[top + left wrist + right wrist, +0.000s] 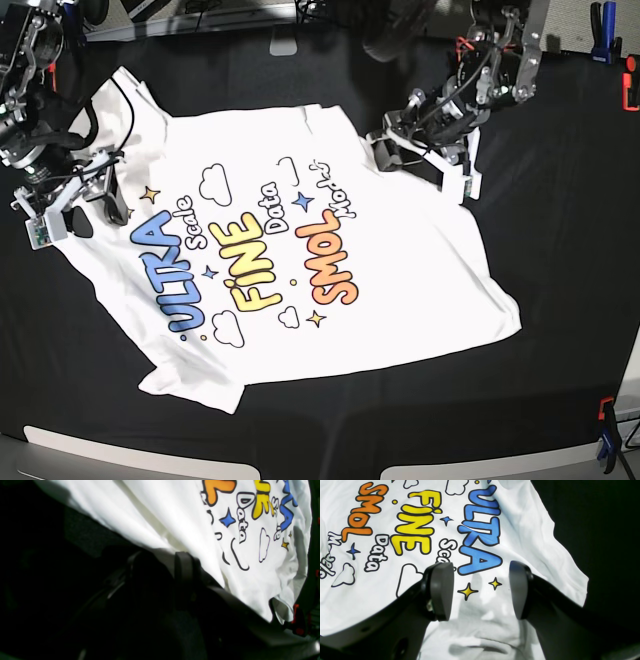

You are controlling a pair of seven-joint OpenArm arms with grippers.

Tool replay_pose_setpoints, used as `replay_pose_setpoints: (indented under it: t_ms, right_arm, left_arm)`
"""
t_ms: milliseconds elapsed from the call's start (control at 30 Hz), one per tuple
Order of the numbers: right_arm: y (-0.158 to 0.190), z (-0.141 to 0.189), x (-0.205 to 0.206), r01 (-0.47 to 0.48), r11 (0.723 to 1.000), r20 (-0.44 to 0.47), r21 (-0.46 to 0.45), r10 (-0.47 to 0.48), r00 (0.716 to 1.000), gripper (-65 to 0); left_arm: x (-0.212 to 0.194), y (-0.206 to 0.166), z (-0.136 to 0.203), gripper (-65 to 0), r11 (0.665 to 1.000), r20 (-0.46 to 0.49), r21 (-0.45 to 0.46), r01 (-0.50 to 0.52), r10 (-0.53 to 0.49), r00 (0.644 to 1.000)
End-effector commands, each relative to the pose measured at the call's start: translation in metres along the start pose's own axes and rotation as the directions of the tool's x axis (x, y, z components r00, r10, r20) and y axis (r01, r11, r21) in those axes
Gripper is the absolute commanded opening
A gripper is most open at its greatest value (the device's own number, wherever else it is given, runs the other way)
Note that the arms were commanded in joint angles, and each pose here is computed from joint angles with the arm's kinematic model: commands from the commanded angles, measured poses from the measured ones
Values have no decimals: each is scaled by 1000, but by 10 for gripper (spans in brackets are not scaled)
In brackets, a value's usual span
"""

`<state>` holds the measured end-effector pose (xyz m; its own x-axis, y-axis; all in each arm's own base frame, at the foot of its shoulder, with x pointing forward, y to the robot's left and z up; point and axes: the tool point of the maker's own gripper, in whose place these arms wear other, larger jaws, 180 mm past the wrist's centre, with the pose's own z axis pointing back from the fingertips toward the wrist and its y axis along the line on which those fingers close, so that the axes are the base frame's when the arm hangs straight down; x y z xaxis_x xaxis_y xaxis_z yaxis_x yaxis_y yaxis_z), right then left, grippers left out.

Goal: Layout the t-shirt on the table in an organized manner, then fold the t-shirt properly
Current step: 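Move the left gripper toward the shirt's printed center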

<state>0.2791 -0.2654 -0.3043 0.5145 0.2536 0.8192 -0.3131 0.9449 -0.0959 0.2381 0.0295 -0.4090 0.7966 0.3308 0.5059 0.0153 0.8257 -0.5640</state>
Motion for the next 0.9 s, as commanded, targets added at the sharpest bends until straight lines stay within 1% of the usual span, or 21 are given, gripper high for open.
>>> replay_pose_setpoints:
  t_ms: [0, 200, 300, 433, 467, 567, 767, 867]
  right_arm:
    - [-4, 4, 18, -21, 1000, 59, -5, 21, 998, -310]
    - [-4, 4, 18, -21, 1000, 59, -5, 21, 998, -310]
    - [-4, 4, 18, -21, 1000, 60, -5, 21, 998, -310]
    - [-4, 4, 18, -21, 1000, 59, -5, 21, 998, -310]
    - [-4, 4, 18, -21, 1000, 60, -5, 21, 998, -310]
    - [-4, 4, 18, -21, 1000, 60, -5, 21, 998, -310]
    - [-4, 4, 18, -21, 1000, 60, -5, 21, 998, -310]
    - [-4, 4, 18, -21, 1000, 60, -5, 21, 998, -310]
  left_arm:
    - [11, -6, 1, -458, 1000, 42, -15, -5, 5, 999]
    - [16, -5, 1, -458, 1000, 65, -12, -1, 2, 998]
    - [21, -5, 1, -458, 1000, 94, -11, 0, 1, 996]
    - [30, 4, 3, -458, 996, 141, 51, 71, -78, 987]
    - [31, 7, 3, -458, 995, 143, 67, 79, -88, 986]
    - [31, 13, 3, -458, 994, 144, 96, 56, -70, 987]
    - [29, 16, 2, -458, 993, 138, 108, 54, -69, 988]
    - [21, 28, -1, -458, 986, 115, 151, 77, -95, 989]
